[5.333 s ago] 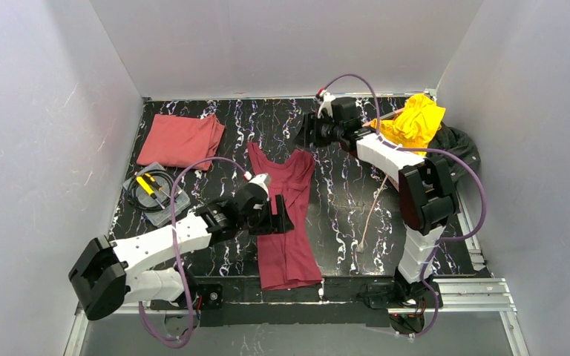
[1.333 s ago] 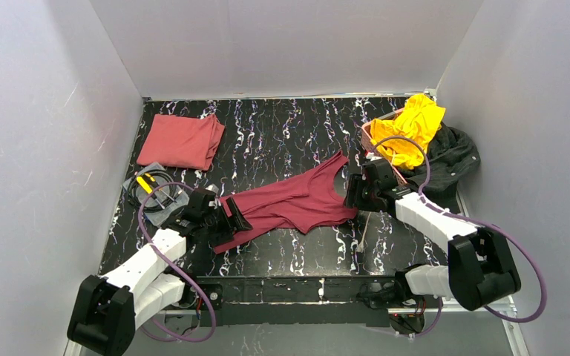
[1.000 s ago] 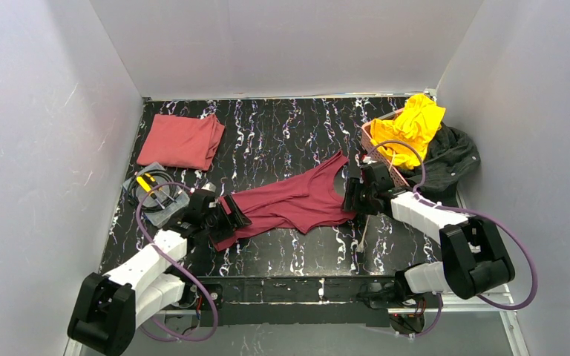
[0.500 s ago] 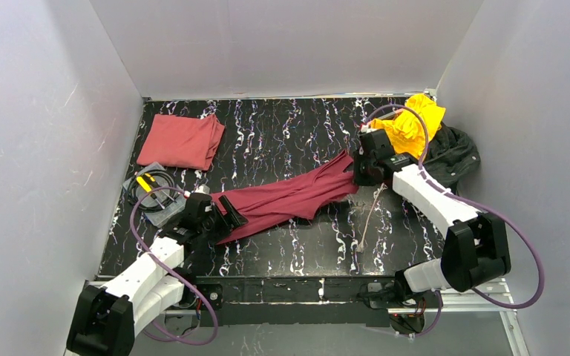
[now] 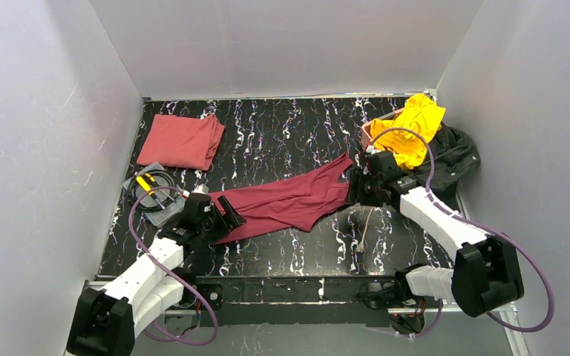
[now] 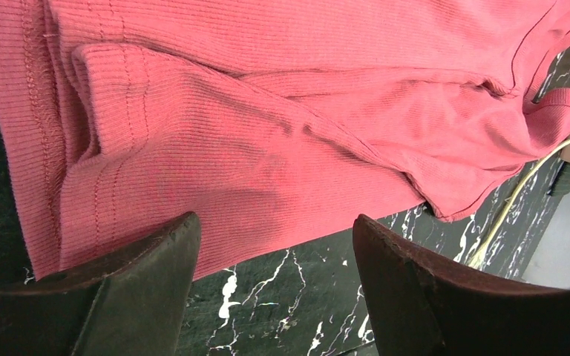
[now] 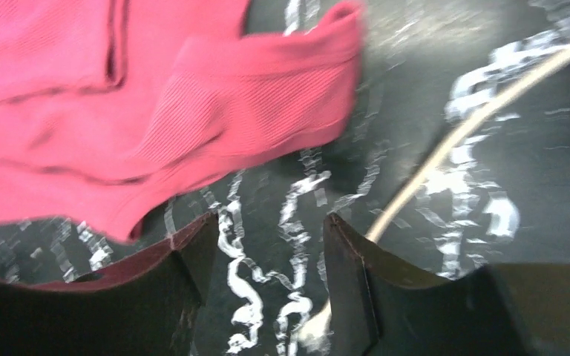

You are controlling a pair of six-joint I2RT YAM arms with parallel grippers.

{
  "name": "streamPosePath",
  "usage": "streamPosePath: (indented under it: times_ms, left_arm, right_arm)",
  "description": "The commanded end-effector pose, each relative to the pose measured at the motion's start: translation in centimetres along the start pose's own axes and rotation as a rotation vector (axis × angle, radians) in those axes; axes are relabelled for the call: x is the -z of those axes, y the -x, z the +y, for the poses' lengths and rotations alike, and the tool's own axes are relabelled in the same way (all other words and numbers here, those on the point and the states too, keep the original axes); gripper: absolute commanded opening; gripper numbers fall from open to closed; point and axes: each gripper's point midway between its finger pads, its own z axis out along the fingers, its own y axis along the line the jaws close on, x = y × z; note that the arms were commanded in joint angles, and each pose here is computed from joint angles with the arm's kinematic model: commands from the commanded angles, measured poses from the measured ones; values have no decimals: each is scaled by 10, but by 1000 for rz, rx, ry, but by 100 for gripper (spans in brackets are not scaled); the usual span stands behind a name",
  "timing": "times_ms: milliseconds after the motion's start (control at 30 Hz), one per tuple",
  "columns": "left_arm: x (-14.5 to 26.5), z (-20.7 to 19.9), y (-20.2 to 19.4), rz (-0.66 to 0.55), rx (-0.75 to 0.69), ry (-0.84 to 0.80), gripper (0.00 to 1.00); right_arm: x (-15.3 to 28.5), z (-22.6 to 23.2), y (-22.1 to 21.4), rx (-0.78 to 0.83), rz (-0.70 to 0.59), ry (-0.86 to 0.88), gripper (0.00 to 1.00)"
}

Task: Fold and stack the mixed laundry pile
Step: Fold the tank top at the center of the board.

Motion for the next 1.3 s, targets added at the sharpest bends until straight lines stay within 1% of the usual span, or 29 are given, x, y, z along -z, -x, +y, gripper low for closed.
streamPosePath:
  times_ms: [0,100,167,367,500,533,667,733,800,900,967,1100,1167,1267]
  left_arm:
    - [6,44,-15,46,-39,179,75]
    - [9,36,-9,25,-47,151,75]
    - [12,34,-7,20,-56,148,75]
    - [13,32,-5,21,-63,148,75]
    - [13,32,-6,24,-66,149,75]
    - [14,32,-6,23,-67,148,75]
    - [13,33,-6,25,-66,150,75]
    - [13,33,-6,26,-66,151,75]
    - [13,33,-5,23,-65,152,75]
    - [14,33,-5,19,-66,155,75]
    - [14,34,-4,16,-67,159,75]
    - [15,36,-4,12,-68,168,75]
    - [15,36,-4,14,-69,169,75]
    - [15,37,-4,14,-69,172,75]
  right_arm:
    - [9,78,-21,-69,27,454,61]
    - [9,95,-38,-32,35,485,64]
    - [9,110,-49,-1,44,505,64]
    - [-2,148,-80,28,87,536,57]
    - [-14,154,-101,69,118,491,56]
    - [-16,158,-101,78,106,496,56]
    - [-25,163,-114,118,122,467,55]
    - [-31,160,-118,134,119,433,55]
    - [-38,155,-119,143,106,392,53]
    - [-48,144,-120,153,84,322,47]
    - [-50,142,-119,158,72,306,42]
    - [-41,146,-110,154,45,323,20]
    - [-30,146,-104,152,31,331,12]
    - [-14,146,-95,150,16,339,3]
